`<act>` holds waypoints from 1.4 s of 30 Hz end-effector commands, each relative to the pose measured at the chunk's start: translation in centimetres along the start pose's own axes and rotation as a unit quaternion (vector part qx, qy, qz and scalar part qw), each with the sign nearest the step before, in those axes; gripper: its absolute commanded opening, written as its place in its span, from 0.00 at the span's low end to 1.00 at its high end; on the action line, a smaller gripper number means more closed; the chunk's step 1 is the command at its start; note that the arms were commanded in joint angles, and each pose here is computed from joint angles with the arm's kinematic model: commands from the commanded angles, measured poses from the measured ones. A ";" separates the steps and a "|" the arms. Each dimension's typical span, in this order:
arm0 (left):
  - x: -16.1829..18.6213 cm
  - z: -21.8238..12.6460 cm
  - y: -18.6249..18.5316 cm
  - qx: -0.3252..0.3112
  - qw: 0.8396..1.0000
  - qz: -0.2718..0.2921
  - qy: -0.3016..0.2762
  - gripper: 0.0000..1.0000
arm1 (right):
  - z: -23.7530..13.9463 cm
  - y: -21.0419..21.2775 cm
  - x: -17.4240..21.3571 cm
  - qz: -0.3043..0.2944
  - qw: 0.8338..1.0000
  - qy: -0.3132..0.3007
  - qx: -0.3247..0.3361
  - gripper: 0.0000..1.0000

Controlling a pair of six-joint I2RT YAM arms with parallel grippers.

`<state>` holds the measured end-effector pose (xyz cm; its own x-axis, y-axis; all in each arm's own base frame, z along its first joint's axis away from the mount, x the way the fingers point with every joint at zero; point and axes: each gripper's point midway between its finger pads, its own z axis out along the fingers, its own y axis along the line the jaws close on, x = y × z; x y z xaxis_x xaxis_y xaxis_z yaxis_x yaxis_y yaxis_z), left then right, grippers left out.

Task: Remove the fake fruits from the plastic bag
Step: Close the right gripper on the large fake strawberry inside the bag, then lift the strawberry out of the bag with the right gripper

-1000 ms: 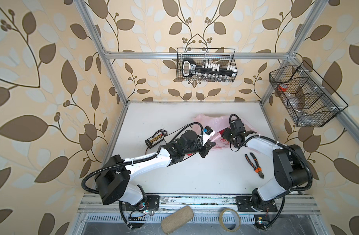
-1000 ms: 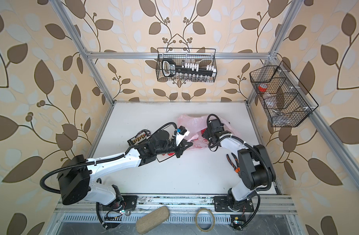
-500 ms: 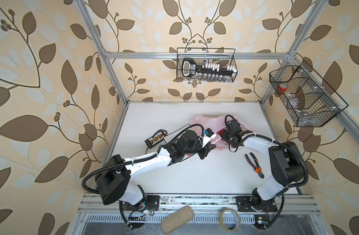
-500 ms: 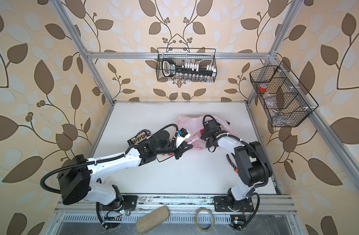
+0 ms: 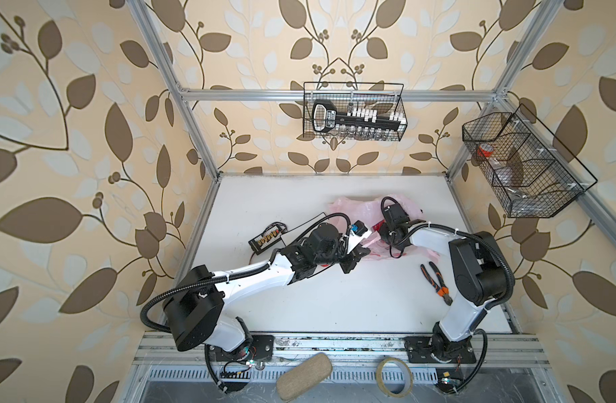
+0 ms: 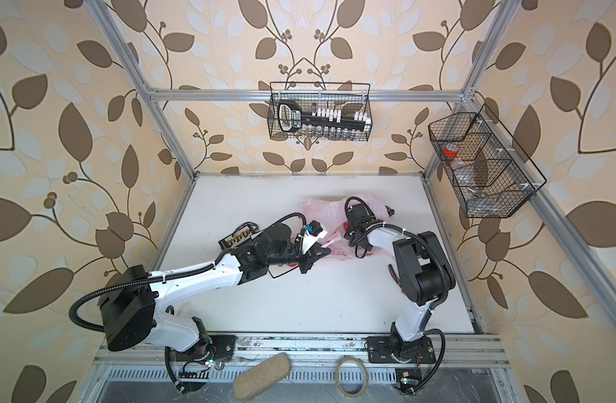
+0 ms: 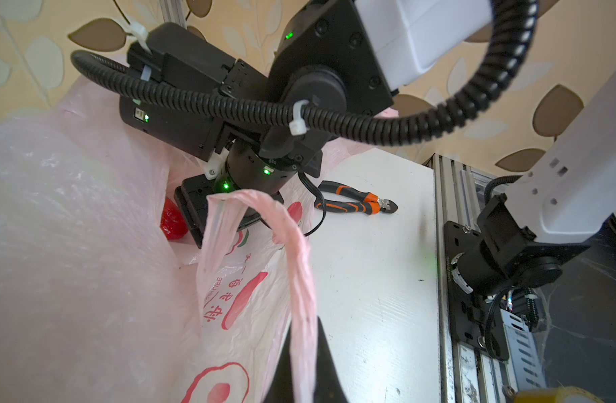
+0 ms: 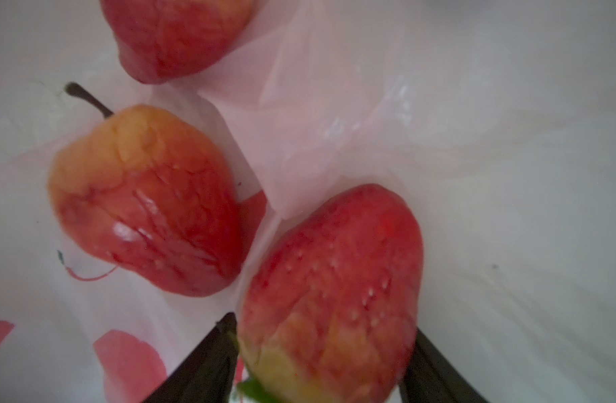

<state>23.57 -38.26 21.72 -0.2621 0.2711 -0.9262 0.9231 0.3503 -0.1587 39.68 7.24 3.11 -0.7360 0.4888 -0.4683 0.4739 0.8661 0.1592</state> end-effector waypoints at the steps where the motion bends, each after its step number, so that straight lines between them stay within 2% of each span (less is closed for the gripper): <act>1: -3.0 -0.5 -0.3 -0.004 0.999 0.023 -0.033 0.00 | -0.5 0.6 -1.1 0.007 1.000 -0.015 0.002 0.76; 4: -3.2 -0.6 -0.2 -0.008 0.999 0.017 -0.039 0.00 | -1.1 0.5 -1.9 0.020 0.999 -0.028 0.005 0.80; 8: -3.3 -0.7 -0.2 -0.006 0.999 0.009 -0.042 0.00 | -0.9 -0.4 -1.9 0.033 0.999 -0.030 0.027 0.79; 15: -3.6 -0.8 -0.1 -0.011 0.999 0.006 -0.046 0.00 | 0.9 -0.8 -1.3 0.034 0.998 -0.015 0.052 0.66; 18: -3.8 -0.9 0.4 -0.024 0.998 0.000 -0.052 0.00 | 1.1 -0.7 -1.4 0.029 0.998 -0.013 0.052 0.58; 28: -5.1 -1.4 2.4 -0.063 0.994 -0.042 -0.080 0.00 | -1.7 -1.0 -2.0 0.031 0.999 -0.031 0.016 0.35; 36: -5.6 -0.1 5.1 -0.086 0.992 -0.048 -0.078 0.00 | -4.6 -2.3 -3.0 0.064 0.996 -0.052 -0.021 0.32; 42: -7.8 2.0 9.0 -0.091 0.990 -0.047 -0.100 0.00 | -7.5 -1.8 -5.0 0.088 0.988 -0.092 -0.082 0.32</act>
<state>32.21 -38.38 23.79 -0.3296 0.1273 -0.9355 0.8156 0.5374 -0.2142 38.56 3.69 9.92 -0.5725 0.6059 -0.5523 0.5340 0.7868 0.3097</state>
